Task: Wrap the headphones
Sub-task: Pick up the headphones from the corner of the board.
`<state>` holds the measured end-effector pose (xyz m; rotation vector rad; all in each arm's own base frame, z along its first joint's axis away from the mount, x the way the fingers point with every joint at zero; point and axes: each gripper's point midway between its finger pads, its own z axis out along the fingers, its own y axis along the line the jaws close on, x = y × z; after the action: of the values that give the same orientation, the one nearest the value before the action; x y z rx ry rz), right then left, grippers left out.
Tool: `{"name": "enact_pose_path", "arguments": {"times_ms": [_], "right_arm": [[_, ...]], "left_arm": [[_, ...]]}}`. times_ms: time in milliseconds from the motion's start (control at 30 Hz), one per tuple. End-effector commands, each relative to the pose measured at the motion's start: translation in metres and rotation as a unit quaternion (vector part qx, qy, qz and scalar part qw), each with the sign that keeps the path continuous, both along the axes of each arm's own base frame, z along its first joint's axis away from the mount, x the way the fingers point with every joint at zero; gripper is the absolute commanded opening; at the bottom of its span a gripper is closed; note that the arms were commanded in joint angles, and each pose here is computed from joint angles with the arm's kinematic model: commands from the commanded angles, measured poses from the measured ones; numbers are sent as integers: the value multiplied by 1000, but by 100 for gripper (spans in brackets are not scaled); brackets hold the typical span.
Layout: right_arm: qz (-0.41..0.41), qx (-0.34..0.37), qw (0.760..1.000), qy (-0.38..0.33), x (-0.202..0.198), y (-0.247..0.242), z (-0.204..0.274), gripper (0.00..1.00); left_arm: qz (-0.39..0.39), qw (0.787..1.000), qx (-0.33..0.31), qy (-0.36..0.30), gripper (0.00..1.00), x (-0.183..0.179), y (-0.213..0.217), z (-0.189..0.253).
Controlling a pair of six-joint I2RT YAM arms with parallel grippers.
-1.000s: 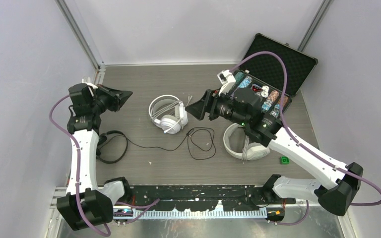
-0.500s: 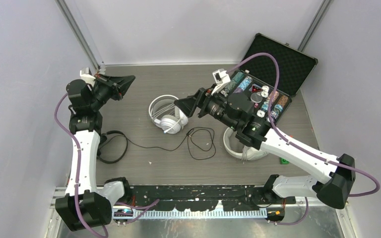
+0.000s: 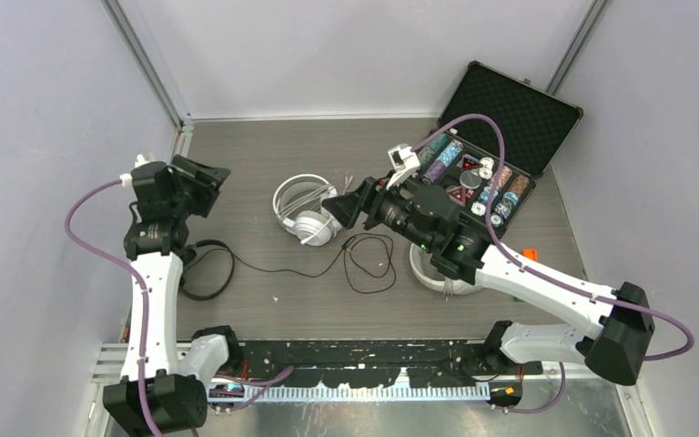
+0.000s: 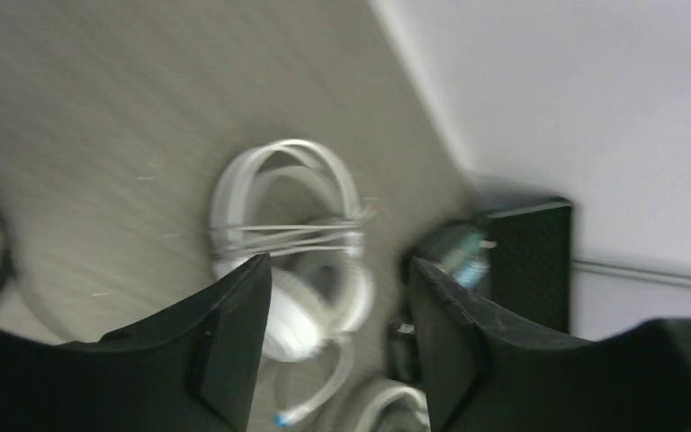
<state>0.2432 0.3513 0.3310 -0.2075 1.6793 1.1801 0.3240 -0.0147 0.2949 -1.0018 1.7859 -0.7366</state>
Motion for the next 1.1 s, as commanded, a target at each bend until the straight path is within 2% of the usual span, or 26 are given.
{"name": "enact_pose_path", "arguments": {"times_ms": [0, 133, 333, 467, 567, 667, 833, 933, 967, 1067], "right_arm": [[-8, 54, 998, -32, -12, -18, 35, 76], [4, 61, 998, -18, -23, -26, 31, 75], [9, 72, 997, -3, -33, -34, 22, 76], [14, 69, 997, -8, -37, -37, 24, 76], [7, 61, 998, -20, -37, -42, 23, 75], [0, 59, 998, -24, -35, -44, 24, 76], [6, 50, 999, -22, -34, -40, 20, 76], [-4, 33, 999, -10, -28, -37, 7, 75], [-5, 30, 1000, -7, -27, -36, 5, 75], [-8, 28, 1000, 1, -23, -33, 1, 74]], "left_arm": [[55, 981, 120, 140, 61, -19, 47, -86], [50, 955, 161, 243, 64, -41, 61, -147], [15, 942, 151, 298, 64, -44, 55, -208], [-10, 941, 122, 316, 60, -41, 54, -233], [-4, 934, 123, 337, 58, -44, 60, -245], [-8, 938, 99, 332, 52, -38, 53, -257], [-34, 942, 66, 329, 51, -24, 42, -272], [-41, 939, 55, 338, 41, -19, 40, -276], [-48, 939, 53, 337, 34, -18, 39, -275], [-61, 941, 54, 328, 4, -16, 36, -262]]}}
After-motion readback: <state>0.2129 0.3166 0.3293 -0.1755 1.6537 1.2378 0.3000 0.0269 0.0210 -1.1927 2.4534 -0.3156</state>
